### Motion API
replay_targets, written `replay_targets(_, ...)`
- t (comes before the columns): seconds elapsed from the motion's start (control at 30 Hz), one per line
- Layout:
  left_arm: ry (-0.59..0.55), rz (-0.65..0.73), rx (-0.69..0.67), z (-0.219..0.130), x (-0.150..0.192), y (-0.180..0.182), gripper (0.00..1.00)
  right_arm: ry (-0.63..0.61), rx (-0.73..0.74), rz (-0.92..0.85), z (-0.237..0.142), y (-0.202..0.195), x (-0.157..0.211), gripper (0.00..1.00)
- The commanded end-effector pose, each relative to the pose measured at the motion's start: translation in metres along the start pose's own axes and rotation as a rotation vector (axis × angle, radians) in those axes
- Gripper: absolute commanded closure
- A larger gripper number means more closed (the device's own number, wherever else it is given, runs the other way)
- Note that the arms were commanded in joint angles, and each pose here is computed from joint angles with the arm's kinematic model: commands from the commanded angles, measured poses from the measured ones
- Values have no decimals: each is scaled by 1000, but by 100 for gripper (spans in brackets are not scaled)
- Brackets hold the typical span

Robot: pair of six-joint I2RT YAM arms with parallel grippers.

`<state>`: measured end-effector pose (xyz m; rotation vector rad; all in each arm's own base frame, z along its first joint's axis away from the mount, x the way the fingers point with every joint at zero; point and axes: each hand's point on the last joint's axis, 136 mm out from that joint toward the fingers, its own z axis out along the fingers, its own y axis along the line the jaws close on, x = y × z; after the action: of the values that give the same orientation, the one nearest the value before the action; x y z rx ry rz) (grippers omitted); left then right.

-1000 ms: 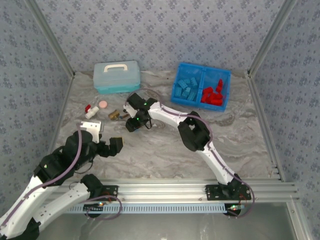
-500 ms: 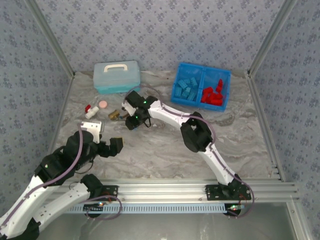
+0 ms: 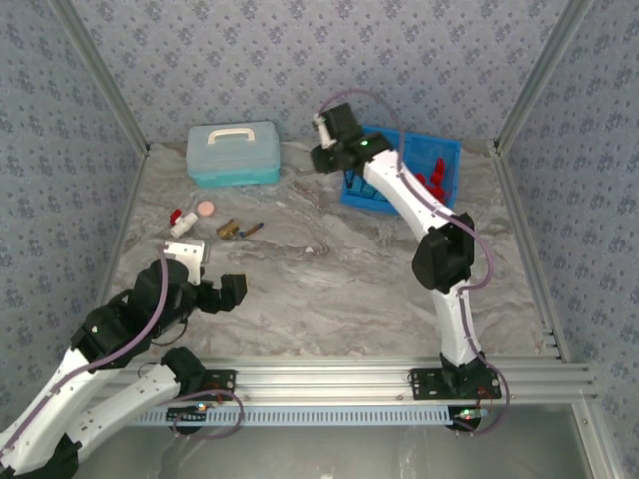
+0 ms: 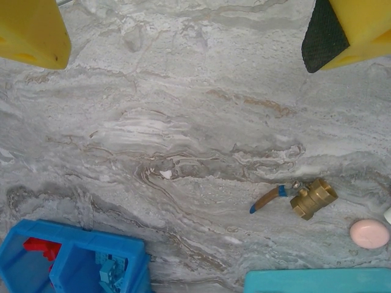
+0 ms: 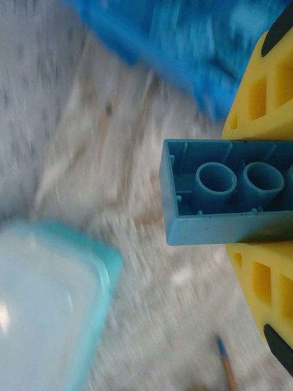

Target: Sort the legos into containers by color

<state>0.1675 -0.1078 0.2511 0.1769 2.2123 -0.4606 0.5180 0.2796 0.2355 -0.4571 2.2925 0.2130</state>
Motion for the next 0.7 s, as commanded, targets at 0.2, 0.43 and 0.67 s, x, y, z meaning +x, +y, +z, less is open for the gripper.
replay_targets(0.2, -24, 11, -14, 2, -7, 0, 1, 32, 260, 186, 37, -127, 1, 64)
replay_targets(0.43, -27, 13, -21, 2, -8, 1, 1, 99, 280, 257, 73, -157, 32, 64)
replay_targets(0.67, -19, 14, -18, 3, -7, 0, 1, 155, 244, 301, 91, -162, 54, 50)
